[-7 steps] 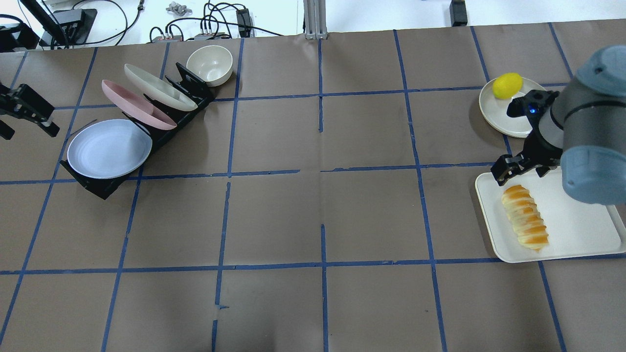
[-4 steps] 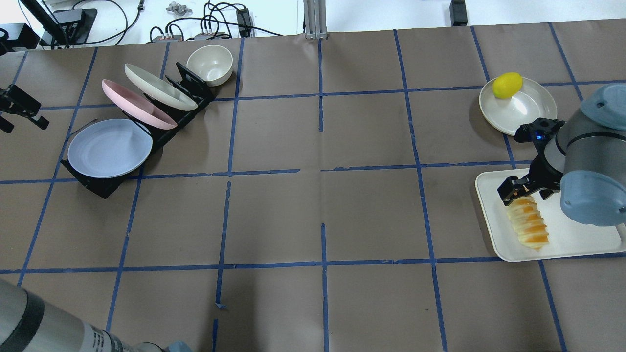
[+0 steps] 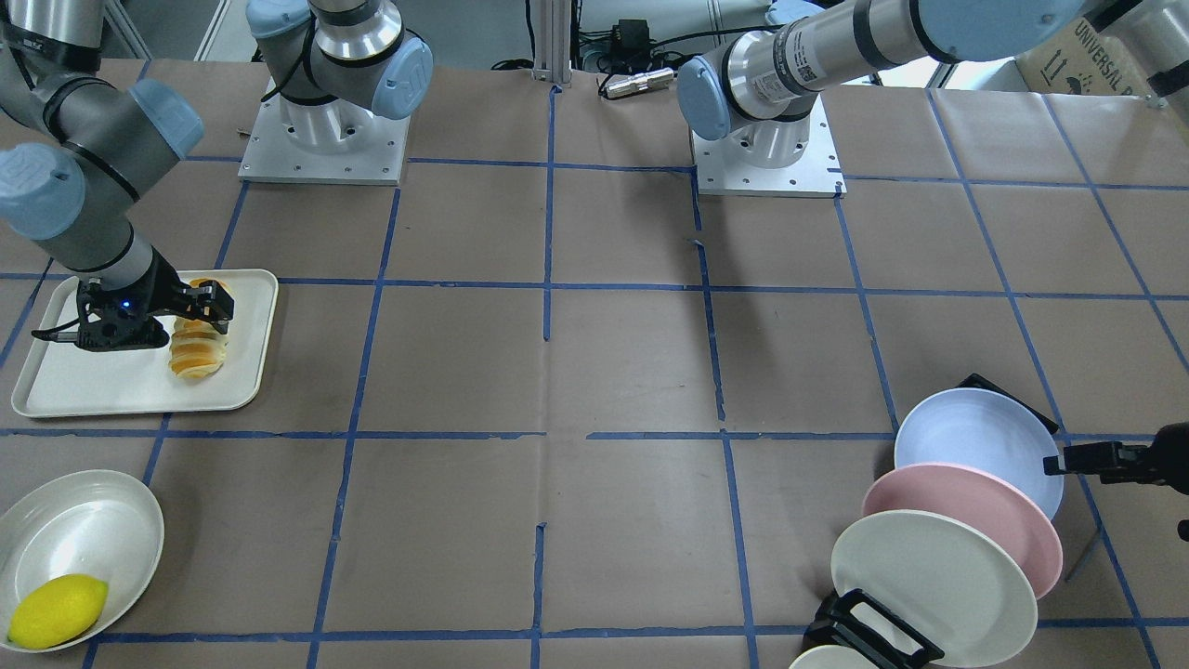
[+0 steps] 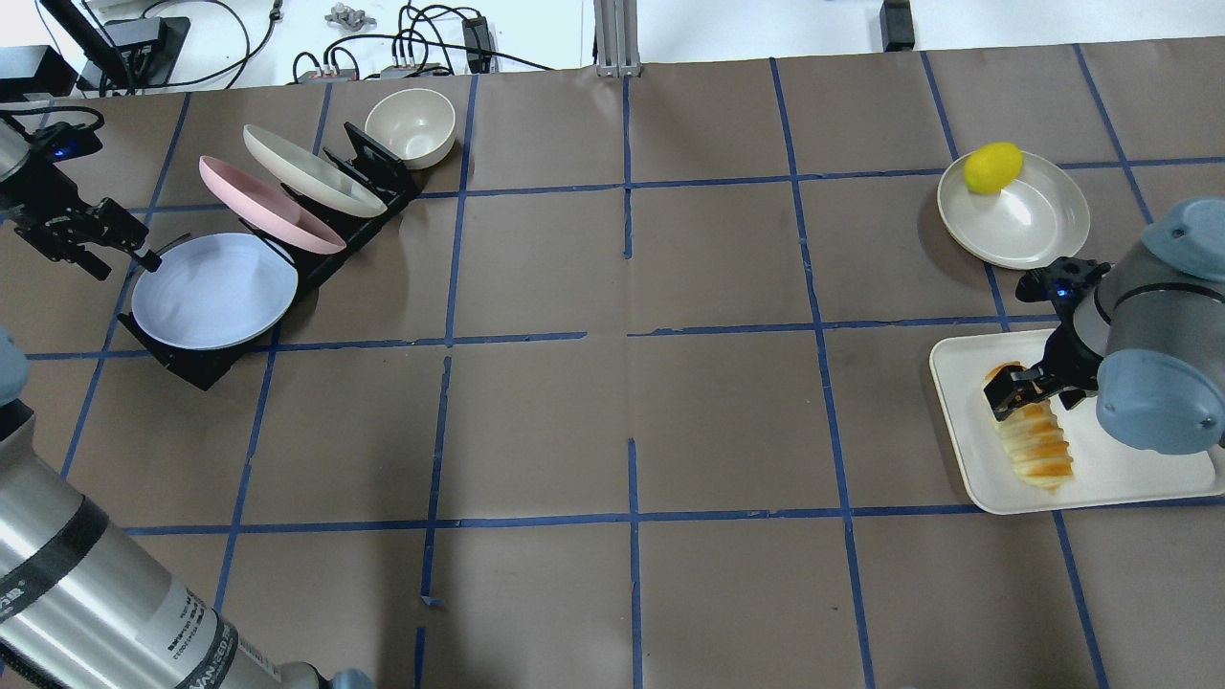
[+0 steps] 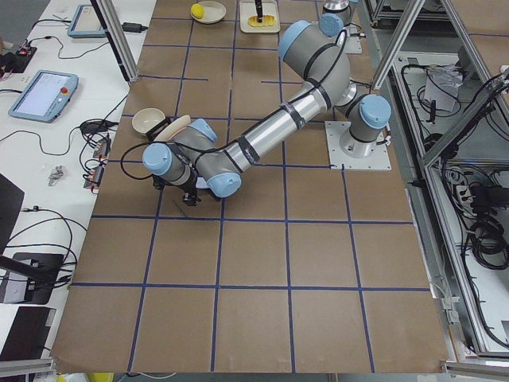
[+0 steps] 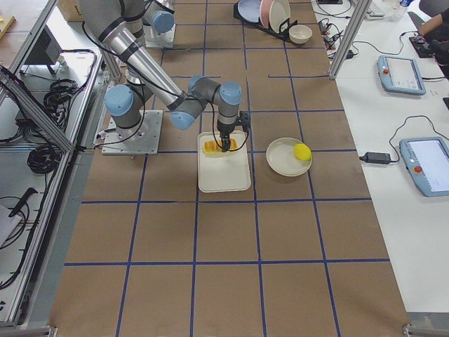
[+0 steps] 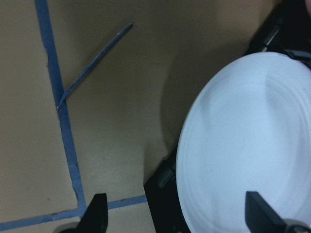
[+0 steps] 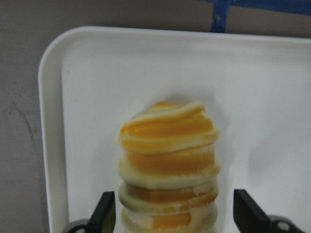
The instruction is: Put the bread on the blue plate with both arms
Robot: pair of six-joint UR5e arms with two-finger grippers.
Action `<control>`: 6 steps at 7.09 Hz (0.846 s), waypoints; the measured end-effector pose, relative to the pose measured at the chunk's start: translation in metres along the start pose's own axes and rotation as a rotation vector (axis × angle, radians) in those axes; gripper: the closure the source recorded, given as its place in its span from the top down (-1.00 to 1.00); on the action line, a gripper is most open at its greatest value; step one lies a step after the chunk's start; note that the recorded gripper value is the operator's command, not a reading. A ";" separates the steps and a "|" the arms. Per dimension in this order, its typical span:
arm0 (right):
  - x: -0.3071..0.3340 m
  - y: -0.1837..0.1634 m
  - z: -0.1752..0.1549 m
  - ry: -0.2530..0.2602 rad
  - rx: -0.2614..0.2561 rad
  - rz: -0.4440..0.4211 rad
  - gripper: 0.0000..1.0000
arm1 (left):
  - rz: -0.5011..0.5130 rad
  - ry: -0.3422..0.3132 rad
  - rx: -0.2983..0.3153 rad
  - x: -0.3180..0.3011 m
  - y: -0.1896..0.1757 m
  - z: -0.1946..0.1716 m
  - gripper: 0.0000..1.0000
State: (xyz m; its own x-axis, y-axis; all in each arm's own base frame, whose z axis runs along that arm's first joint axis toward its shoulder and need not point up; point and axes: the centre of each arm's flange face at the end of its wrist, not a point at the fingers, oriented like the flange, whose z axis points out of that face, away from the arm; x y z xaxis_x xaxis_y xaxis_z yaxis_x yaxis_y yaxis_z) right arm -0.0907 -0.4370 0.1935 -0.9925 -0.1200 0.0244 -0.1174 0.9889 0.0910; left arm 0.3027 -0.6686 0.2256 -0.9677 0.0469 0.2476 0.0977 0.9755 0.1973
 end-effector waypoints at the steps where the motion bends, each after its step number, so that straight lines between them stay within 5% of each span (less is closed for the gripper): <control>1: -0.001 0.002 0.005 -0.005 -0.007 -0.001 0.73 | -0.004 0.020 -0.011 -0.001 -0.003 0.012 0.27; 2: -0.003 0.005 0.009 -0.009 -0.013 -0.002 0.62 | -0.006 0.040 -0.019 -0.001 -0.005 0.019 -0.37; 3: -0.005 0.008 0.013 -0.013 -0.017 -0.002 0.19 | -0.007 0.055 -0.028 0.001 -0.006 0.023 -0.75; 4: -0.008 0.010 0.016 -0.014 -0.012 -0.001 -0.68 | -0.007 0.065 -0.035 0.002 -0.006 0.024 -0.80; 5: -0.009 0.010 0.017 -0.012 0.002 0.000 -0.92 | -0.006 0.066 -0.034 0.003 -0.006 0.021 -0.82; 6: -0.009 0.010 0.017 -0.011 0.011 -0.002 -0.92 | -0.005 0.061 -0.029 0.004 -0.005 0.015 -0.82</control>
State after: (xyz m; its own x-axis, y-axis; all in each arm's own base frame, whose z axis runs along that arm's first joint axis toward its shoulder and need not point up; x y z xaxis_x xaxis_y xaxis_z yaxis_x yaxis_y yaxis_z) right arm -0.0837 -0.4244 0.1774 -0.9926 -0.1209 0.0137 -0.1195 0.9896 0.0802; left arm 0.2945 -0.6700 0.2111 -0.9522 0.0278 0.3042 0.1005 0.9689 0.2260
